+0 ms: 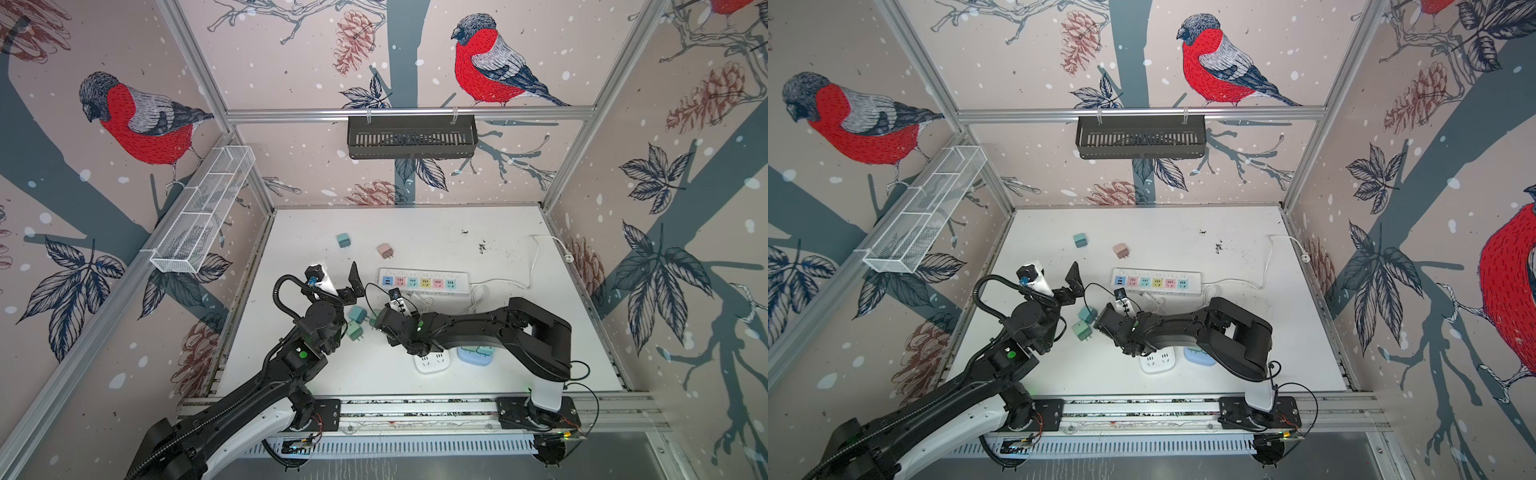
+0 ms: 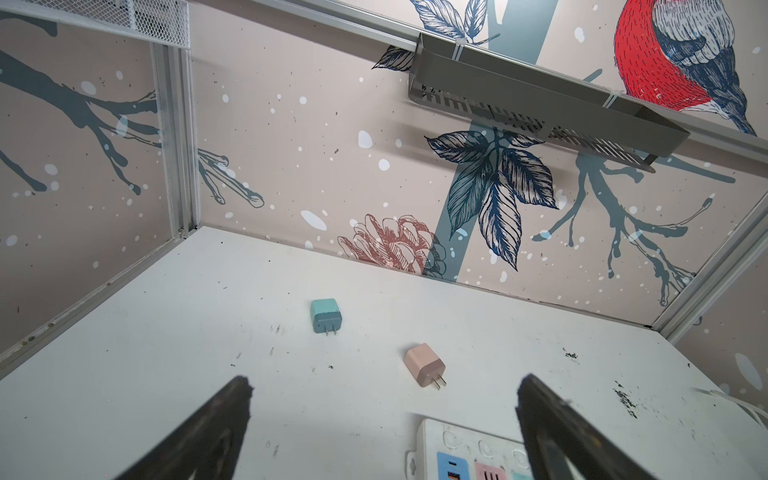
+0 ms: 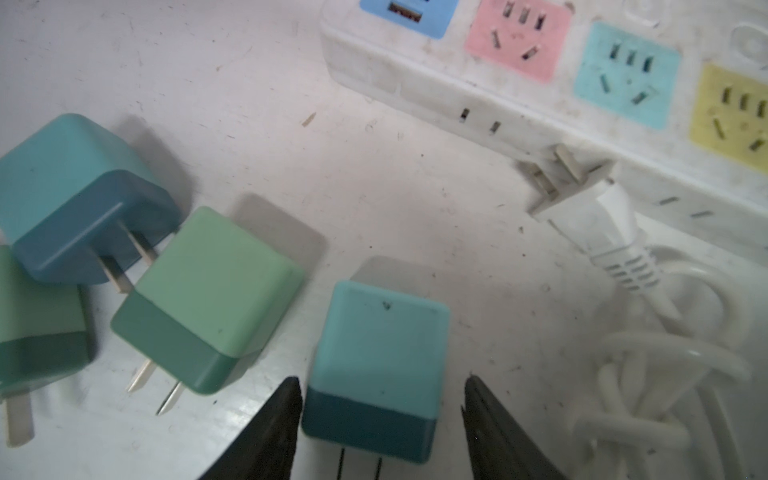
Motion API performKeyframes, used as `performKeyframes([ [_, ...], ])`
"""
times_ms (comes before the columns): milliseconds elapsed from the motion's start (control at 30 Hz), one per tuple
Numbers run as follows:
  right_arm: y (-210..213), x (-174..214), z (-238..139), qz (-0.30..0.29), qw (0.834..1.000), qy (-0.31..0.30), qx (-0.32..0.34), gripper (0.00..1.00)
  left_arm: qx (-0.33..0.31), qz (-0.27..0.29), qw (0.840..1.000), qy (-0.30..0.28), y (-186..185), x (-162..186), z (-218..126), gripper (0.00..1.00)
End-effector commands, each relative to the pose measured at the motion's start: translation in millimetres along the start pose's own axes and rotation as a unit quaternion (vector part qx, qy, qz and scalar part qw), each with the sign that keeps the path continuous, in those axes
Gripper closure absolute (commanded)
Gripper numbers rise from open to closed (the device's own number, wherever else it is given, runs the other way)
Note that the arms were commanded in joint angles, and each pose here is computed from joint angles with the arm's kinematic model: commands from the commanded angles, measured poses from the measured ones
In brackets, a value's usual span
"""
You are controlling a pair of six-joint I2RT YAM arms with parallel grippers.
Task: Insert the plug
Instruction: 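Close the right gripper on the teal adapter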
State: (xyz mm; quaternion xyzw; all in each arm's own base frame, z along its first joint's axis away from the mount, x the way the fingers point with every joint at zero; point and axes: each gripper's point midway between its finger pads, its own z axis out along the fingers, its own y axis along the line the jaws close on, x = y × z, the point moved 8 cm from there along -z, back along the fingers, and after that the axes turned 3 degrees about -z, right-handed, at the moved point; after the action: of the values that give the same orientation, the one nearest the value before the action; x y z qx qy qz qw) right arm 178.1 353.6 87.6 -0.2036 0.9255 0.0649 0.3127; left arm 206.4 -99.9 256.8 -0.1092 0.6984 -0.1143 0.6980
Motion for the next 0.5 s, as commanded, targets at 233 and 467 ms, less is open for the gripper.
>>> performKeyframes([
  [233,3,2,13,-0.005,1.0,0.009,0.008,0.36,0.029,0.008,1.0,0.01,-9,0,4,0.01],
  [467,1,4,16,-0.005,1.0,0.011,0.012,0.42,0.031,0.007,0.999,0.009,-9,0,4,0.01],
])
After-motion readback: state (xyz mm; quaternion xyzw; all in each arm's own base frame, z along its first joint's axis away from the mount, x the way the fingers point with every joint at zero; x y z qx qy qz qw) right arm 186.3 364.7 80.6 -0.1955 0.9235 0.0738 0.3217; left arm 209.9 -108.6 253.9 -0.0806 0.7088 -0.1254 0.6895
